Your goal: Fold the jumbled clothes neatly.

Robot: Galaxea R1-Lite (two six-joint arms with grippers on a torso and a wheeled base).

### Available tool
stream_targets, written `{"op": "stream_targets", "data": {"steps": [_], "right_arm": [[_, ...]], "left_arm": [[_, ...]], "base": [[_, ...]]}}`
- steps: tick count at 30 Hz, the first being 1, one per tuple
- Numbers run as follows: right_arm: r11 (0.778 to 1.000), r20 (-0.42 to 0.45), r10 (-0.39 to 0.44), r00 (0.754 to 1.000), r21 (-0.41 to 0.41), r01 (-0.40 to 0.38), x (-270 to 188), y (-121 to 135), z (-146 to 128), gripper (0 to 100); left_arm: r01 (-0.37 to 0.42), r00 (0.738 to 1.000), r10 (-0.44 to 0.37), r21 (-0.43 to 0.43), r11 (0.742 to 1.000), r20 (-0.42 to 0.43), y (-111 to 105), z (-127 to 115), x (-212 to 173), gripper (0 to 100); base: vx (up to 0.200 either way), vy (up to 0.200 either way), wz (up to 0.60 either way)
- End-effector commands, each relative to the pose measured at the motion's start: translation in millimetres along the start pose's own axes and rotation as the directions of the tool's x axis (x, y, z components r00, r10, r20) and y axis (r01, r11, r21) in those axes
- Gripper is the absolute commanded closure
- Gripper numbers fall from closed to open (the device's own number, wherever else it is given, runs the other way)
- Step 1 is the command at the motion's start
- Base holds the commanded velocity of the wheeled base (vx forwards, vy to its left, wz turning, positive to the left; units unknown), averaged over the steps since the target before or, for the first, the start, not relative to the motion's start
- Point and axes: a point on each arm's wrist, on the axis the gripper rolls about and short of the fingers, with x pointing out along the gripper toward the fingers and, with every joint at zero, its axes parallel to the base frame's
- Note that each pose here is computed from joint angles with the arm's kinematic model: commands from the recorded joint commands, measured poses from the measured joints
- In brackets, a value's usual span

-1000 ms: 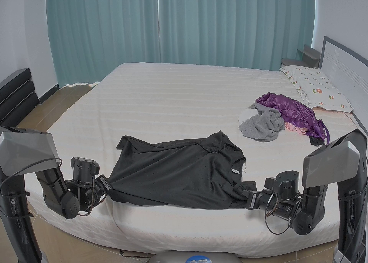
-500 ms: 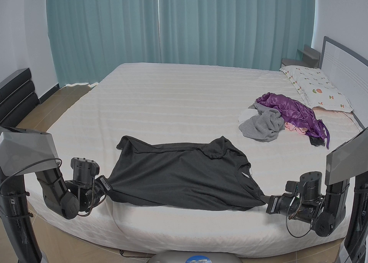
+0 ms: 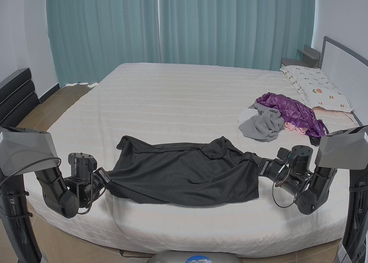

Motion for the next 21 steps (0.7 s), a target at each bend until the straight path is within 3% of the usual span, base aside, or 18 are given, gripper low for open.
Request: {"op": "stream_targets", "data": {"steps": [1,13,14,19,21], "right_arm": [[0.999,0.052,-0.033,0.998,0.002,0.032,58,-11,-5,100],[0.986,0.177,-0.166,0.97,0.021,0.164,126,-34,-18,100],[0.985,0.176,-0.172,0.969,0.022,0.171,128,-36,-21,0],[0.988,0.117,-0.156,0.981,0.024,0.154,121,-45,-32,0],[0.987,0.119,-0.158,0.98,0.032,0.155,113,-49,-24,0]], "left_arm": [[0.017,1.0,-0.016,-0.015,1.0,0.027,1,-2,8,100],[0.011,1.0,-0.011,-0.031,0.999,0.017,2,-6,11,100],[0.01,1.0,-0.01,-0.03,0.999,0.015,2,-6,11,100],[0.006,1.0,-0.006,-0.027,1.0,0.009,3,-8,12,100],[0.004,1.0,-0.004,-0.027,1.0,0.007,4,-9,12,100]], "base": [[0.0,0.0,0.0],[0.0,0.0,0.0],[0.0,0.0,0.0],[0.0,0.0,0.0],[0.0,0.0,0.0]]}}
